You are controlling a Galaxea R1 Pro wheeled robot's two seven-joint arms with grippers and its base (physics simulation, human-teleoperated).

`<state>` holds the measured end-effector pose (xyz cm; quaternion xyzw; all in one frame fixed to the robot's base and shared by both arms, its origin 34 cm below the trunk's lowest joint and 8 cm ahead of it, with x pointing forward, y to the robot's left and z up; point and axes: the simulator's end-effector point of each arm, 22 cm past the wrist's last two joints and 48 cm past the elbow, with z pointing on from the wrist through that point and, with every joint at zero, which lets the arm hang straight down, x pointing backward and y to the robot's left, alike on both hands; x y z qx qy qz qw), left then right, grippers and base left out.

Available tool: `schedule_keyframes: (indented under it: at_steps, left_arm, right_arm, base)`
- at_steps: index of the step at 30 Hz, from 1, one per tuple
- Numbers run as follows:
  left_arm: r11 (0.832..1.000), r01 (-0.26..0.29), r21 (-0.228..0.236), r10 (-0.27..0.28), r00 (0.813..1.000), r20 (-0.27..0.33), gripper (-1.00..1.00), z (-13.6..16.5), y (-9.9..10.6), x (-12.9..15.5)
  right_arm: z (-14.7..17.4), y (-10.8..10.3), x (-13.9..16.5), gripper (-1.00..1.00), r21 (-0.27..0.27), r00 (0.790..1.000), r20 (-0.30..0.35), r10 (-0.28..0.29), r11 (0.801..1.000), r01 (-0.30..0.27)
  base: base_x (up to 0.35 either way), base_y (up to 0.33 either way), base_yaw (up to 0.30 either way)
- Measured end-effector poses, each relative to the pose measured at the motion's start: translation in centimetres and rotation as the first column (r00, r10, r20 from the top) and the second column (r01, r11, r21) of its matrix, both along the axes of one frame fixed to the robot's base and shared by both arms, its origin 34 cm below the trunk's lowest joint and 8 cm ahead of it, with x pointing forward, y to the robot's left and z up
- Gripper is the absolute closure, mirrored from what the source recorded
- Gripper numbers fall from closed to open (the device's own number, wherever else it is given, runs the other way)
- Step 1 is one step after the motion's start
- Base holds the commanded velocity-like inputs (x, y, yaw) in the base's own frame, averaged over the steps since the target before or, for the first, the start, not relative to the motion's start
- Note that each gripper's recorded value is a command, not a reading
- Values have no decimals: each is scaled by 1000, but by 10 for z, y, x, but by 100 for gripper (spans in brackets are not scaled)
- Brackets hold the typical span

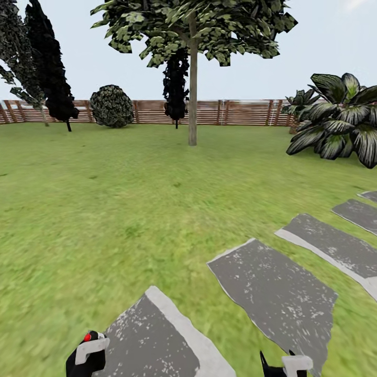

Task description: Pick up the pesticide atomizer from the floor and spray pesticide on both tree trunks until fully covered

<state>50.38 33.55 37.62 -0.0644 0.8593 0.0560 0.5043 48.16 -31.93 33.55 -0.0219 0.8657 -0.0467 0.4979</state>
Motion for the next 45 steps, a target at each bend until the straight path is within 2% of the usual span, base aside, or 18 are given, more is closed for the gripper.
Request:
schedule_keyframes:
  at_steps: [45]
  left_arm:
    - [1000, 0, 0, 0, 1000, 0, 100, 0, 0, 0]
  right_arm:
    - [0, 0, 0, -100, 0, 1000, 0, 2, 1000, -2]
  base:
    - [338, 0, 0]
